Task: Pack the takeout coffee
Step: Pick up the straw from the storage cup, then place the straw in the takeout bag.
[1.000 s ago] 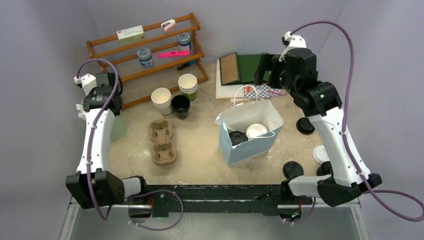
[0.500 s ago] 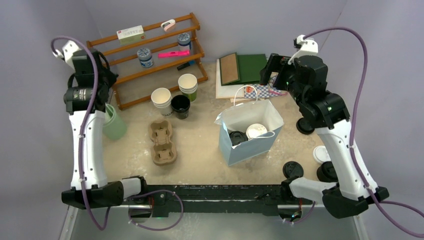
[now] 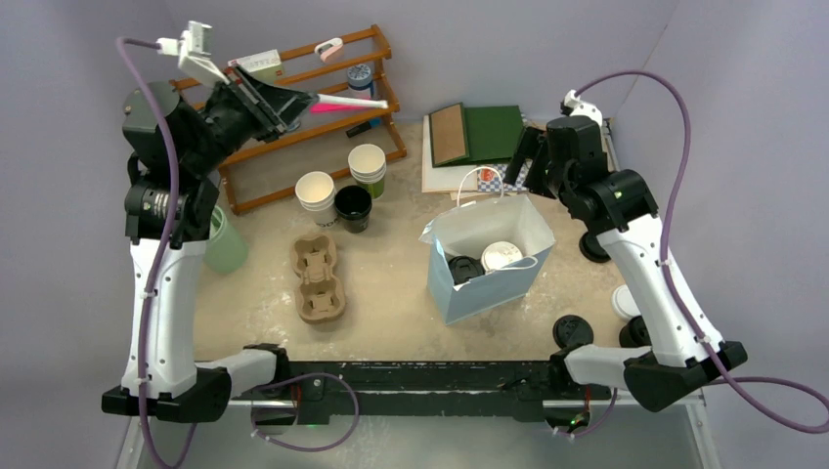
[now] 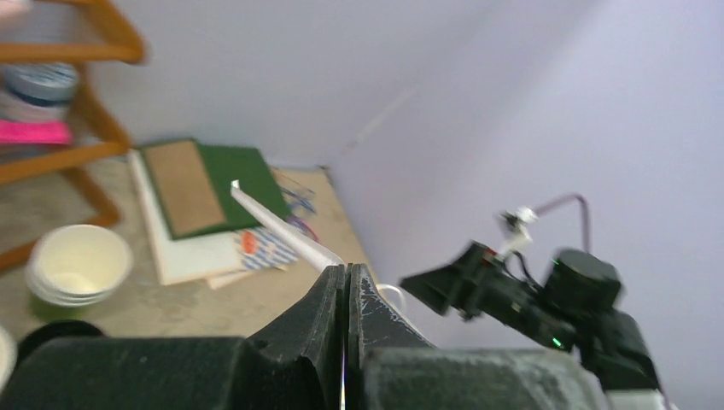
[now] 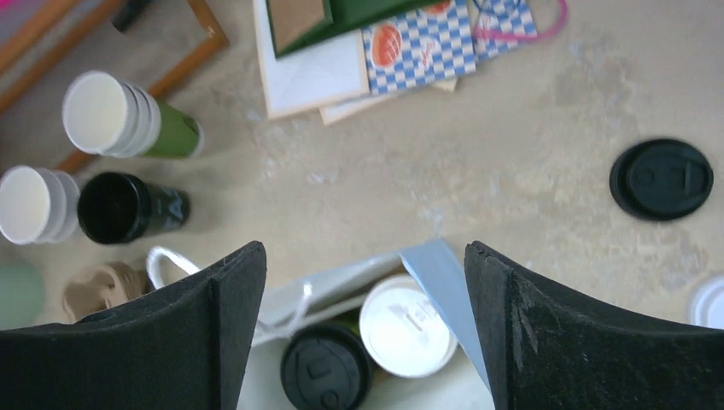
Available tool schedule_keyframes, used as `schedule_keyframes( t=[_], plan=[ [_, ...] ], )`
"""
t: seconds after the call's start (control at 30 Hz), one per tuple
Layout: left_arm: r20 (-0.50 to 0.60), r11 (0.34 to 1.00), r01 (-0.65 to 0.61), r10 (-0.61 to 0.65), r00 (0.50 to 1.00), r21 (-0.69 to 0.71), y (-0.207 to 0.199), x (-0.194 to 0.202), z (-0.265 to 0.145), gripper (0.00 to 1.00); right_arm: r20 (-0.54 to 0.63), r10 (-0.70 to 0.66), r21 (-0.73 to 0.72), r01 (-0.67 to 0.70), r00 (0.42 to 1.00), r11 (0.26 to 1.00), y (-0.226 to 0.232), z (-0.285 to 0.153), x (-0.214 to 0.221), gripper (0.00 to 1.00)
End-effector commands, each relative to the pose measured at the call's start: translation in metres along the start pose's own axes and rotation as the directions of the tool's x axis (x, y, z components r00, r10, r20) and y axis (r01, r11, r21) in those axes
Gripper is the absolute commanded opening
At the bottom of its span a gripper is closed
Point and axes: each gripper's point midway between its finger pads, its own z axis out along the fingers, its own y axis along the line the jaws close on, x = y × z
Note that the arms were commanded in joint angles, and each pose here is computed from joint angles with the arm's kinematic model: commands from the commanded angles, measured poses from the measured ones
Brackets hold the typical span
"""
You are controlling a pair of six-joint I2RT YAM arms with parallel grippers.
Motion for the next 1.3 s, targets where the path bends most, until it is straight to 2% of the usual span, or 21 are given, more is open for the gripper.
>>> schedule_keyframes(
  t=[0.0,0.1,0.13,0.23,0.47,0.57,0.83,1.07,1.27],
  plan=[
    [-0.156,0.959,0.031,0.014,0.988,0.282,-0.067,0.03,-0.003,0.0,-0.101,0.012,0.025,-0.01,0.995,1.0,-0.021,-0.025,0.033,0.86],
    [-0.253,0.926,0.071,0.027,0.967,0.371,-0.092,0.05,-0.005,0.0,-0.09,0.036,0.032,-0.034,0.995,0.999,-0.031,-0.035,0.041,0.84],
    [-0.364,0.899,0.134,0.029,0.931,0.416,-0.11,0.082,-0.005,0.0,-0.07,0.032,0.056,-0.028,0.997,0.998,-0.042,-0.044,0.042,0.84],
    [-0.436,0.89,0.161,0.046,0.899,0.426,-0.119,0.103,-0.007,0.0,-0.078,-0.003,0.087,0.01,0.997,0.996,-0.051,-0.044,0.045,0.85],
    [-0.458,0.837,0.177,0.098,0.883,0.518,-0.152,0.096,-0.039,0.0,-0.152,-0.049,0.085,0.063,0.987,0.994,-0.055,-0.035,0.069,0.78],
    [-0.452,0.825,0.175,0.107,0.886,0.537,-0.16,0.09,-0.051,0.0,-0.161,-0.057,0.073,0.069,0.985,0.995,-0.052,-0.029,0.072,0.67],
    [-0.486,0.834,0.213,0.074,0.871,0.509,-0.145,0.11,-0.042,0.0,-0.135,-0.103,0.08,0.115,0.985,0.99,-0.051,-0.021,0.062,0.35],
    [-0.548,0.845,0.223,0.096,0.831,0.485,-0.138,0.165,-0.024,0.0,-0.152,-0.13,0.096,0.145,0.98,0.985,-0.052,-0.01,0.065,0.32],
    [-0.578,0.911,0.129,0.135,0.805,0.391,-0.105,0.202,-0.007,0.0,-0.141,-0.137,0.051,0.146,0.98,0.988,-0.044,-0.008,0.066,0.27]
  ],
)
